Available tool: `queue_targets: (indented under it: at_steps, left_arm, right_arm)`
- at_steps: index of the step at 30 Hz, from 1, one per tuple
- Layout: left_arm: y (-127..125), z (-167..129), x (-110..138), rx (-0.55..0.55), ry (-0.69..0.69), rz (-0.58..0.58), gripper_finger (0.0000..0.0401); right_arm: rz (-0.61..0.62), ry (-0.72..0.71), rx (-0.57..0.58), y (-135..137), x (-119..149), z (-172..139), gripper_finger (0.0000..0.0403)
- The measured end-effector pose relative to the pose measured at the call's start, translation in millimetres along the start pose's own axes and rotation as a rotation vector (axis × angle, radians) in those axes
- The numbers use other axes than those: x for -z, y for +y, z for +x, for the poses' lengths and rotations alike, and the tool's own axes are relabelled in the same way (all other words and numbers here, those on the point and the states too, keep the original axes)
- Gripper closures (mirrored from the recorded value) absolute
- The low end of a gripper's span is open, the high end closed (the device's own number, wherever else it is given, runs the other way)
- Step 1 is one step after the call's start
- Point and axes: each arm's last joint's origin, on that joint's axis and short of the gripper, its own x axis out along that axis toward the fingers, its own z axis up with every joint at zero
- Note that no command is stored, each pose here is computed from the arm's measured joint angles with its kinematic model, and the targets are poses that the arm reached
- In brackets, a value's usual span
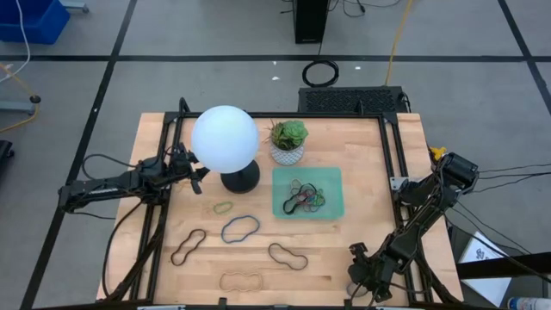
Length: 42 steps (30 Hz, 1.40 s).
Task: Pick and place rubber bands into bin
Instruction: Put the bottom blue rubber band into the blue bin
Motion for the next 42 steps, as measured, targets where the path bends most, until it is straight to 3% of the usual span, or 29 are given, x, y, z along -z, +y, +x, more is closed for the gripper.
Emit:
queue_targets:
  at_steps: [11,27,35,42]
  left_arm:
    - [0,0,0,0.000,0.001,0.000,0.0215]
    - [0,0,0,0.000,0.001,0.001,0.0215]
    - [0,0,0,0.000,0.001,0.001,0.0215]
    - [0,0,0,0.000,0.001,0.001,0.0215]
  right_arm:
    - [-0.062,0.030,0.027,-8,14,5,0.0247]
    - [-0.060,0.036,0.030,-9,14,6,0.0395]
    - [-0.021,0.016,-0.097,-10,4,-8,0.0401]
    - [-0.025,-0.130,-0.063,-21,-11,-33,0.0402]
